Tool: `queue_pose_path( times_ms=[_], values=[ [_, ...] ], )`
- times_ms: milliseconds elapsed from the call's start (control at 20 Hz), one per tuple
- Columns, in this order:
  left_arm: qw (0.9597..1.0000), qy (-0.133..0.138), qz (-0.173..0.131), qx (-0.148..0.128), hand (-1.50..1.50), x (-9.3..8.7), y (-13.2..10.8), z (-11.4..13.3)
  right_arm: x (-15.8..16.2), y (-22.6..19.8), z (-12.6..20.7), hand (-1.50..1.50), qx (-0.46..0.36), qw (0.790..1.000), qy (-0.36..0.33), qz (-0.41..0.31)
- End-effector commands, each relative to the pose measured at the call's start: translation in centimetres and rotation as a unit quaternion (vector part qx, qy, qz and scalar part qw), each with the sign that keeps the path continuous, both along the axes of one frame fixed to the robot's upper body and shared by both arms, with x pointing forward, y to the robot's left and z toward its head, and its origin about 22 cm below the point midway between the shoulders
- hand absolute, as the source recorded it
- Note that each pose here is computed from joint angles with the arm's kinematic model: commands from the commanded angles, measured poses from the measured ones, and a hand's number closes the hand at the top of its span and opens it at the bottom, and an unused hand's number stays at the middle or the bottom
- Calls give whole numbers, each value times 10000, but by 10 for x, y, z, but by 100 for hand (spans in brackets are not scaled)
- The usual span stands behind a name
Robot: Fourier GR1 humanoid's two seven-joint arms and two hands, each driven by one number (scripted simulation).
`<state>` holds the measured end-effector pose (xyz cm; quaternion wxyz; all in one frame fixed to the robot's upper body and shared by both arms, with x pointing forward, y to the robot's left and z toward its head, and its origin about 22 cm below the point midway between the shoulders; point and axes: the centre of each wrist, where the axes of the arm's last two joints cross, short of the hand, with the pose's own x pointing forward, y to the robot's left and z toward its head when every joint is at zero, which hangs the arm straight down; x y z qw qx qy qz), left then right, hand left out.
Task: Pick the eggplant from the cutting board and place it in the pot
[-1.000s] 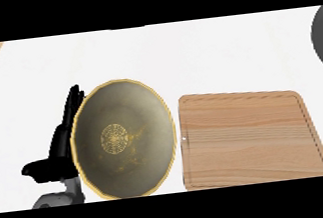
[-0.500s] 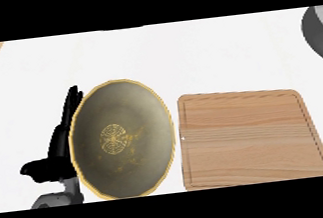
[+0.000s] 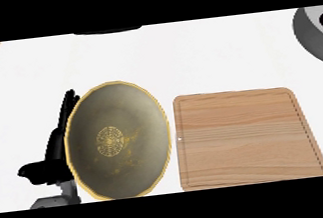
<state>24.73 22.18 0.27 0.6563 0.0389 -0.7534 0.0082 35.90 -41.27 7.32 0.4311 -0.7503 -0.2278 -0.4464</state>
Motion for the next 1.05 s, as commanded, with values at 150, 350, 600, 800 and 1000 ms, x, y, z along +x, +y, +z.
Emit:
queue_pose_path(
  times_ms=[150, 350, 600, 800, 1000],
  values=[
    [10000, -19, 89, -20, 0, -9, 11, 2, -13, 26, -9, -150, -447, 9969, -564, -321],
    [9999, 111, 118, 13, 0, -6, 13, -10, -31, 46, -22, -150, -379, 9972, -585, -286],
    [10000, 3, 45, 33, 0, -16, -1, -15, -41, 41, -30, -150, -485, 9954, -622, -545],
    [10000, 46, 78, 1, 0, -4, -1, 2, -68, 28, -25, -150, -856, 9899, -736, -860],
    [9999, 123, 23, 15, 0, 1, -11, 0, -79, 24, -18, -150, -880, 9874, -832, -1014]
  ],
)
